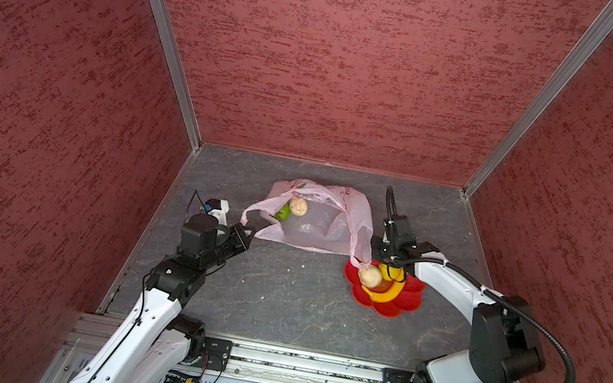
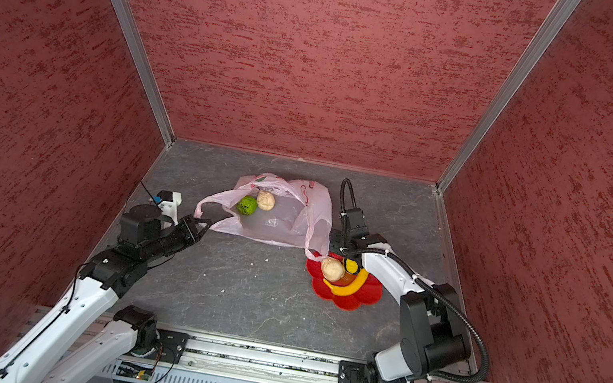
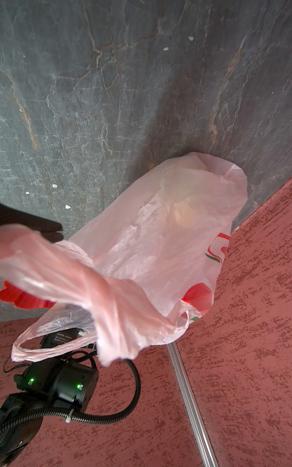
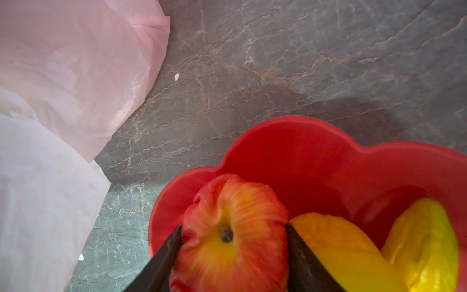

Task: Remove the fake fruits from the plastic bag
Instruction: 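Lower the red apple onto the red plate and open the right gripper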

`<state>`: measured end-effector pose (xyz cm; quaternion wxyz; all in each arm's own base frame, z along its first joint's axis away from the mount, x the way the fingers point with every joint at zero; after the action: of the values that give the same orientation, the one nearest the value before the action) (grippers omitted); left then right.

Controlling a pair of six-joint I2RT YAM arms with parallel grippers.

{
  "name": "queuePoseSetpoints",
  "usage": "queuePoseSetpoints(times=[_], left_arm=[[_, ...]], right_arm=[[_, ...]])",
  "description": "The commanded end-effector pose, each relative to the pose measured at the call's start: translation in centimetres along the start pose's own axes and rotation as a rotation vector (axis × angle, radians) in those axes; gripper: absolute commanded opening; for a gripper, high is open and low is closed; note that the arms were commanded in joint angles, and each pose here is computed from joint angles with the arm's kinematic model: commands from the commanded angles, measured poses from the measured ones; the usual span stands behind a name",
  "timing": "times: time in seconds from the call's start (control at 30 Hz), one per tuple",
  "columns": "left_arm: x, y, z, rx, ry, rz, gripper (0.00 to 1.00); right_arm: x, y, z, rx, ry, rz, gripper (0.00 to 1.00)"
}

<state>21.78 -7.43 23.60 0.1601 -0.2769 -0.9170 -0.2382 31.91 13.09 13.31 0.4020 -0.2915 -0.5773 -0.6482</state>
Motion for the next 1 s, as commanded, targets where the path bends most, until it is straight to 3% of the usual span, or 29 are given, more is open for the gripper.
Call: queuePoseSetpoints(times=[0.0, 0.97], left_arm=[[0.15, -0.11, 0.22, -0.006, -0.003, 0.002, 0.00], [0.49, -0.05, 0.49, 0.000, -0.004, -0.004, 0.00]], right_arm=[[-0.51, -0.28, 0.19, -0.002, 0.007, -0.001, 0.32], [0.01, 0.46, 0.44, 0.002, 0.000, -0.015, 0.63]])
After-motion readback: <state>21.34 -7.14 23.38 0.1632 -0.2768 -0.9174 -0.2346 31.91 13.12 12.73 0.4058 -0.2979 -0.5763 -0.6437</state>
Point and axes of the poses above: each gripper's point midway between its finger pads, its own x axis back along the fingers, its own z axis along the line the jaws close on, y = z × x, the point moved 6 cm from there along x, back along the fingers, and after that the axes turned 12 degrees about x, right-handed, at the moved point
